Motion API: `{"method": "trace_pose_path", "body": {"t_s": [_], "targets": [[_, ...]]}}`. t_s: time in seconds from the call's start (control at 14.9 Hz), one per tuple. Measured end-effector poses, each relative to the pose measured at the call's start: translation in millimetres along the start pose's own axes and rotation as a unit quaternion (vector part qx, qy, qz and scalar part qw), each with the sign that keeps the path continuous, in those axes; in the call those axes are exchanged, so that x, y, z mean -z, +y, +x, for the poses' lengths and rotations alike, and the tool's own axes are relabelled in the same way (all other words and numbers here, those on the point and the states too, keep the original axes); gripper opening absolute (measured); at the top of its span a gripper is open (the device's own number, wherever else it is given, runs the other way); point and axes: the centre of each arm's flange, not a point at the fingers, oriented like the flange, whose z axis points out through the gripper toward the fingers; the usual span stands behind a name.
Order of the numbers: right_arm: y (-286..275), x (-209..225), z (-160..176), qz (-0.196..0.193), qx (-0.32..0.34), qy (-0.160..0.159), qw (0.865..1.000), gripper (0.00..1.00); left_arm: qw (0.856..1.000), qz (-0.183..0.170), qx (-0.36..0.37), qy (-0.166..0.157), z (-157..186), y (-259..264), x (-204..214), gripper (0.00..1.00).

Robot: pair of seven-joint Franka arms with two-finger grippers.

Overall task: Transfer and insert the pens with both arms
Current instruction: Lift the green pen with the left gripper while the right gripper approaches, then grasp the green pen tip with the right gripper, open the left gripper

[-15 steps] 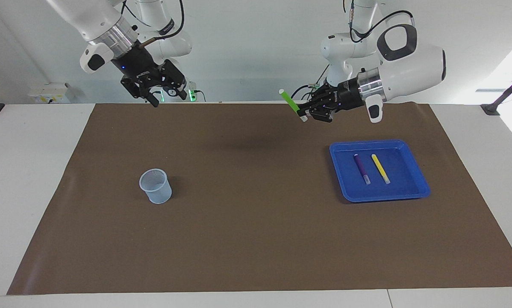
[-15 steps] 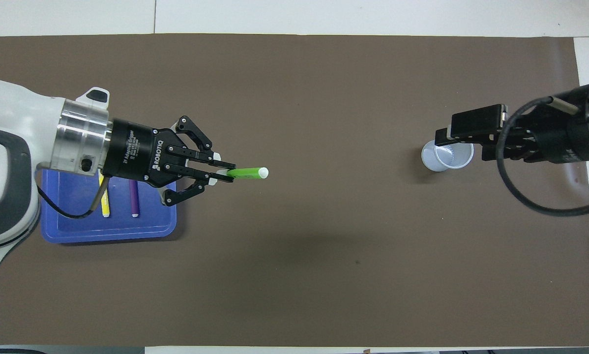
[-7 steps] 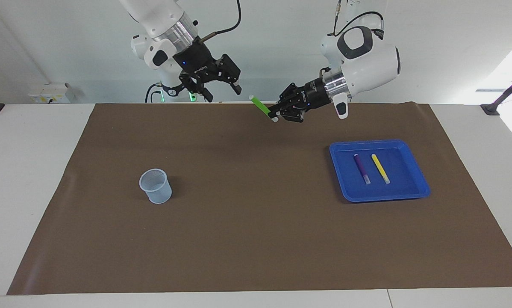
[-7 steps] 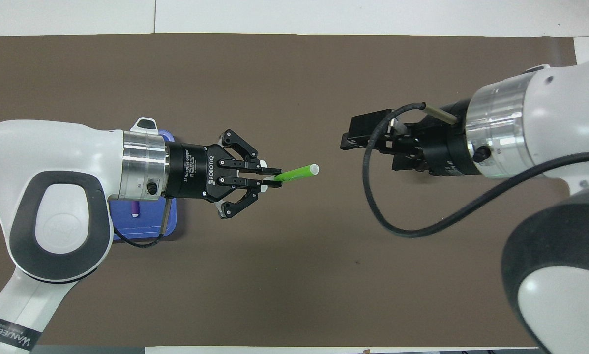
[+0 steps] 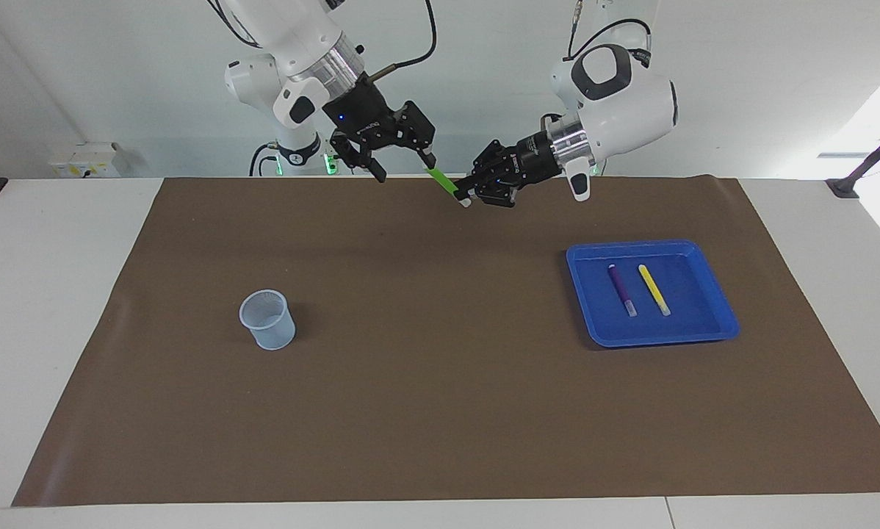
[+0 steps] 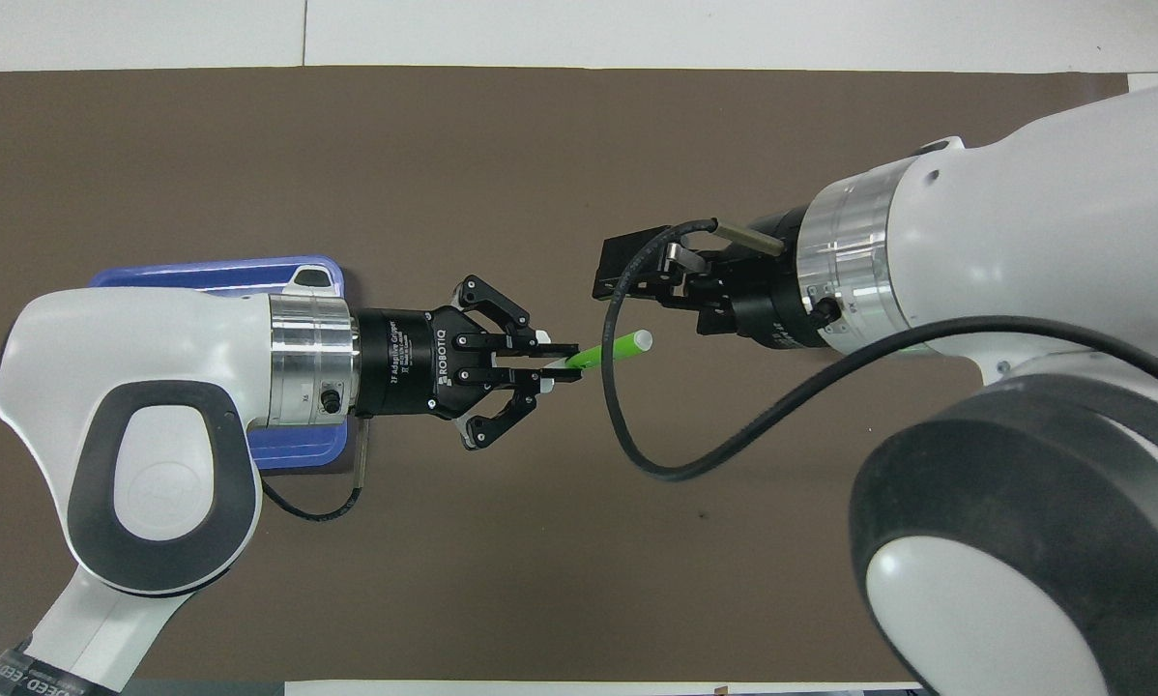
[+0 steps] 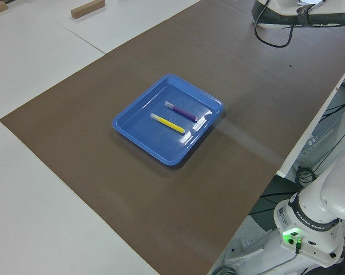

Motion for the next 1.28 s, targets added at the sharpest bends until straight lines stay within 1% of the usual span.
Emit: {"method": "trace_pose_path", "body": {"t_s": [0.47,0.54,0.6,0.74,0.81,0.94,1.21,1.28], "targets": [[-0.8,-9.9,-4.7,-0.013,0.007,-0.003,1.0,0.98,1.0,-0.001,0.005,-0.005,0.8,-1.8,-1.5,0.15],[-0.7,-9.9,-4.7,-0.014,0.007,-0.003,1.0,0.92,1.0,-0.001,0.006,-0.006,0.8,-1.9,-1.8,0.15],[-0.7,-9.8,-4.7,-0.014,0.007,-0.003,1.0,0.79,1.0,-0.001,0.007,-0.007,0.7,-2.1,-2.1,0.15],[-0.5,-9.9,-5.2,-0.016,0.008,-0.004,1.0,0.56,1.0,-0.001,0.007,-0.008,0.6,-2.2,-2.3,0.15],[-0.6,-10.4,-6.0,-0.019,0.009,-0.004,1.0,0.5,1.0,-0.002,0.008,-0.009,0.5,-2.1,-2.3,0.15],[-4.7,-13.7,-11.4,-0.025,0.017,-0.007,1.0,0.48,1.0,-0.006,0.01,-0.012,0.3,-1.2,-1.5,0.15],[-9.3,-16.4,-18.5,-0.034,0.027,-0.009,0.999,0.49,1.0,-0.013,0.01,-0.013,-1.1,-1.7,-3.1,0.15],[-9.2,-16.2,-18.4,-0.034,0.027,-0.009,0.999,0.45,1.0,-0.013,0.01,-0.013,-1.7,-2.3,-4.1,0.15]]}}
